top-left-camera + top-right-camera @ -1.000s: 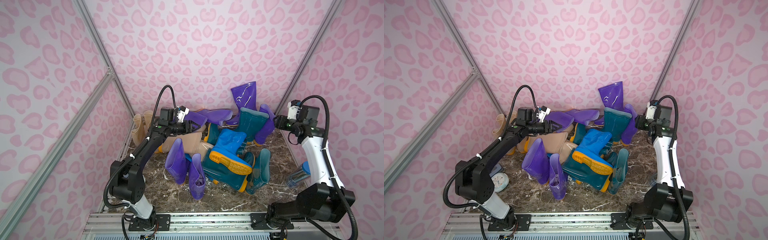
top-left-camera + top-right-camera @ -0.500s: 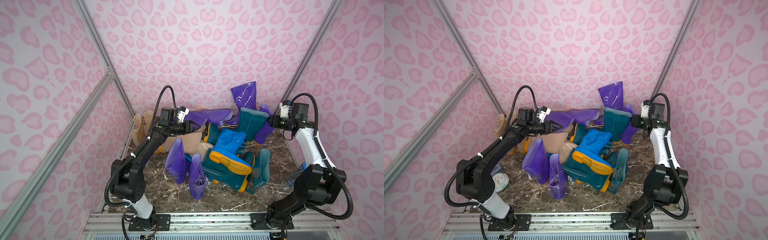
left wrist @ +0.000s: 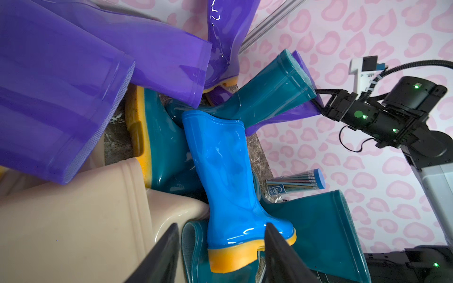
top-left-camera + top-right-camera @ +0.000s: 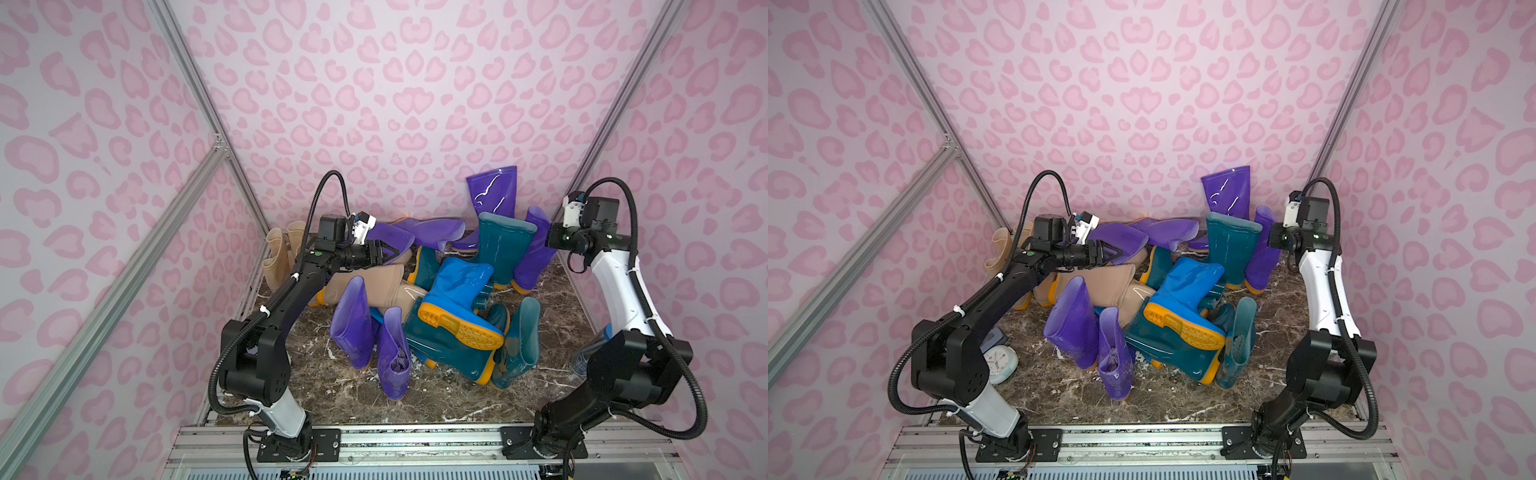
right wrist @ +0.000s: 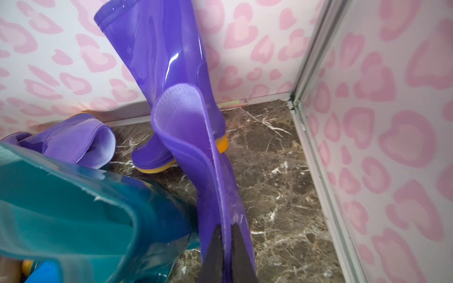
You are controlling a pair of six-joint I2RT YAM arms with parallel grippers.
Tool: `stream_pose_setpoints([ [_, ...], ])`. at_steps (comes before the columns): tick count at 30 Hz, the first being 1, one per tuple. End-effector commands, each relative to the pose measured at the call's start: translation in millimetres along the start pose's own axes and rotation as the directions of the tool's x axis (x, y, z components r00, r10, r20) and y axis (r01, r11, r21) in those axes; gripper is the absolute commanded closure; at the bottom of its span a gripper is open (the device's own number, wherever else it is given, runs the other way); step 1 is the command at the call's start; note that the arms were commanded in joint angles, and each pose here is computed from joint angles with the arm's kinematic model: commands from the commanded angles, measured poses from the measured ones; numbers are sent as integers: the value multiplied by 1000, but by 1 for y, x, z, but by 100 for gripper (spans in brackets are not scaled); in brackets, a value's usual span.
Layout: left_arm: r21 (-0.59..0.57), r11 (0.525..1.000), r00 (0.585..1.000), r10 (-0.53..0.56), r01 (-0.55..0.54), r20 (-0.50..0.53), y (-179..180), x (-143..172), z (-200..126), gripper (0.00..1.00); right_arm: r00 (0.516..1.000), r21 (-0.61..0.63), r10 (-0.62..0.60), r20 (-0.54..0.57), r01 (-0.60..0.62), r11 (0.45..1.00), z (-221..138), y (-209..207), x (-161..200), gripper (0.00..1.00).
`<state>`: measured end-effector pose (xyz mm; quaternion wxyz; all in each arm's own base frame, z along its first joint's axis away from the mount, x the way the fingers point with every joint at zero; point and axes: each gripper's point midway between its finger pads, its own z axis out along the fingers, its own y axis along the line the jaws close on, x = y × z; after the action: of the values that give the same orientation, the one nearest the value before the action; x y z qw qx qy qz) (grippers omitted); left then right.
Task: Match and arrange rain boots in pairs
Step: Move the rain boot to the center of the board, then adjust the rain boot at the center of the board.
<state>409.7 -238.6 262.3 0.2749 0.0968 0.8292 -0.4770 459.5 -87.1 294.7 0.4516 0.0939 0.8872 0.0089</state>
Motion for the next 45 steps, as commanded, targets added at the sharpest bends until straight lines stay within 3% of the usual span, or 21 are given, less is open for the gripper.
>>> stream_pose_setpoints([
  [1,12,1000,999,27,-27,20,-6,-5,-4,43,985,115,29,171,-49,992,-22,-23,-41,100],
  [16,2,1000,999,23,-23,28,-3,-8,-7,45,984,320,69,163,-119,940,-30,-78,-40,100],
  [23,-3,1000,999,18,-18,36,0,-10,-10,46,984,317,136,117,-167,933,-16,-85,-1,100],
  [28,-1,1000,999,31,-31,45,-5,-12,-15,47,991,341,119,68,-135,930,-15,-86,18,100],
  [29,-5,999,998,33,-33,47,-4,-12,-15,47,990,358,115,81,-137,923,-22,-88,15,96],
  [31,-5,1000,998,31,-31,49,-4,-13,-16,46,988,353,105,111,-138,925,-34,-85,6,66],
  [33,-6,999,998,34,-34,54,-5,-14,-17,44,988,310,83,133,-121,943,-42,-68,-5,58],
  [35,-11,999,998,33,-32,54,-3,-14,-18,42,989,294,34,144,-76,953,-49,-46,-19,44],
  [40,-13,999,997,51,-50,55,-6,-14,-21,40,985,212,-101,143,69,975,-54,21,-39,33],
  [45,-14,998,996,65,-64,55,-8,-13,-22,39,962,73,-231,145,222,972,-58,96,-36,24],
])
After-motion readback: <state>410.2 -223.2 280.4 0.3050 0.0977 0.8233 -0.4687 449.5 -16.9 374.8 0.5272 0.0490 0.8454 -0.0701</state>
